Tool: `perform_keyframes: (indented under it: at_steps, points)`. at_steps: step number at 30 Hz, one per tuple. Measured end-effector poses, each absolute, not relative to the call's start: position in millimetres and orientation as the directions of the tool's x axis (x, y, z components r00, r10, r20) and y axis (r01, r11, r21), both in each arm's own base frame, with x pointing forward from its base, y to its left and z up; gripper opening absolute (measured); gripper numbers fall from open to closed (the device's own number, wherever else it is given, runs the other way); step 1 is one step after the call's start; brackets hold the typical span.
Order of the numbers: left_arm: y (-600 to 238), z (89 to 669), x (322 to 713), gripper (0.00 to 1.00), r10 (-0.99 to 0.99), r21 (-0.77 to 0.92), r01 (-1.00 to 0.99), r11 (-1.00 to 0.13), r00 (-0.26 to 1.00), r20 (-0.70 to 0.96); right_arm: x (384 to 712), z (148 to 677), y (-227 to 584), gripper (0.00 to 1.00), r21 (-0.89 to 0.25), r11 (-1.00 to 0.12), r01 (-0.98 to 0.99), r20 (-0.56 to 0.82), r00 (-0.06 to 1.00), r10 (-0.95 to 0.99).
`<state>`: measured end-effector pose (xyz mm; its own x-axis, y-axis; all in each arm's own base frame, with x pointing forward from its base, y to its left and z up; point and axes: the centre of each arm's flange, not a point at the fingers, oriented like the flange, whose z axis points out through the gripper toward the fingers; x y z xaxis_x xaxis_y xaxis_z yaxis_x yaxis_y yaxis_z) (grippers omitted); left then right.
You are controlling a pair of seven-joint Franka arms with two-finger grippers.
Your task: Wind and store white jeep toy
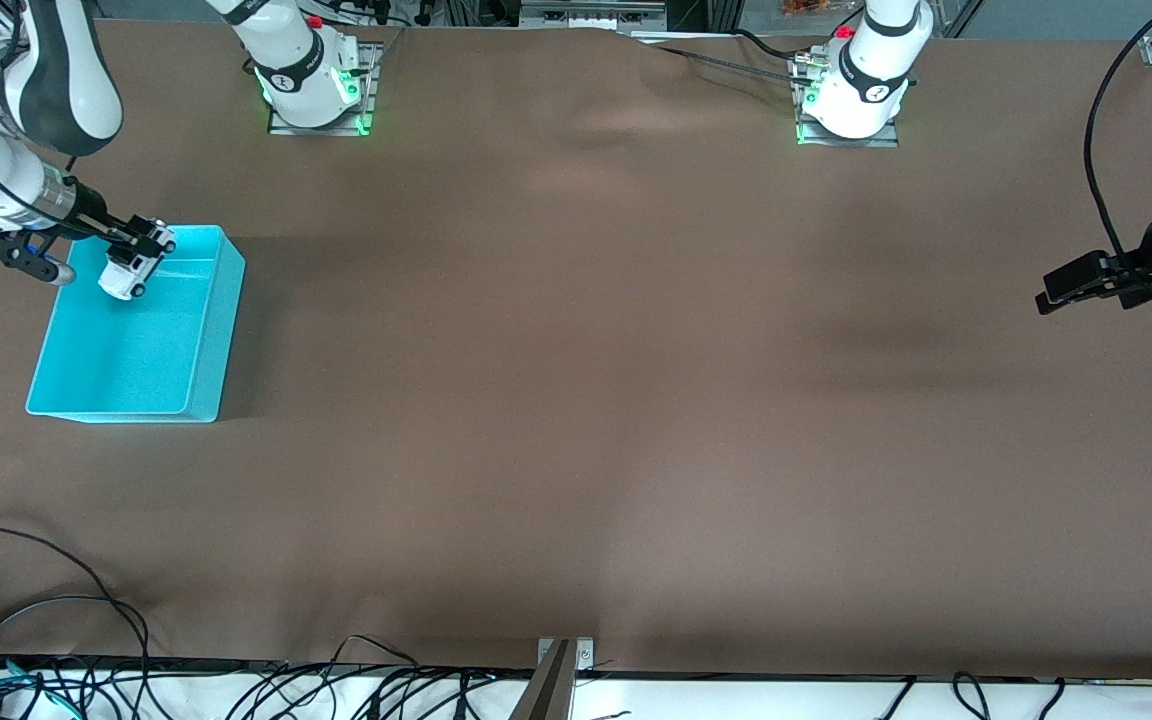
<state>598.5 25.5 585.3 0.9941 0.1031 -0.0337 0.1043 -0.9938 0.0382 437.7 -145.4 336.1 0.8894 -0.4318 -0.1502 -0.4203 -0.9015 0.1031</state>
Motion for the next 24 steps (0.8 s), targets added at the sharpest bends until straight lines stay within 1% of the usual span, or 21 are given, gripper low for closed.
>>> perform_keyframes:
  at_steps: [5, 15, 24]
  points:
    - [25.4, 585.3, 598.5, 1.0, 0.103, 0.038, 0.104, -0.994, 0.994, -0.034, 437.0, 316.6, -164.2, 0.52, 0.125, -0.913, -0.389, -0.154, 0.901, -0.405]
    - [25.4, 585.2, 598.5, 1.0, 0.103, 0.038, 0.104, -0.994, 0.994, -0.034, 441.2, 261.1, -185.2, 0.52, 0.139, -0.929, -0.343, -0.161, 0.918, -0.363]
    - [25.4, 585.2, 598.5, 1.0, 0.103, 0.038, 0.104, -0.994, 0.994, -0.034, 444.0, 233.1, -192.7, 0.52, 0.151, -0.927, -0.343, -0.161, 0.917, -0.366]
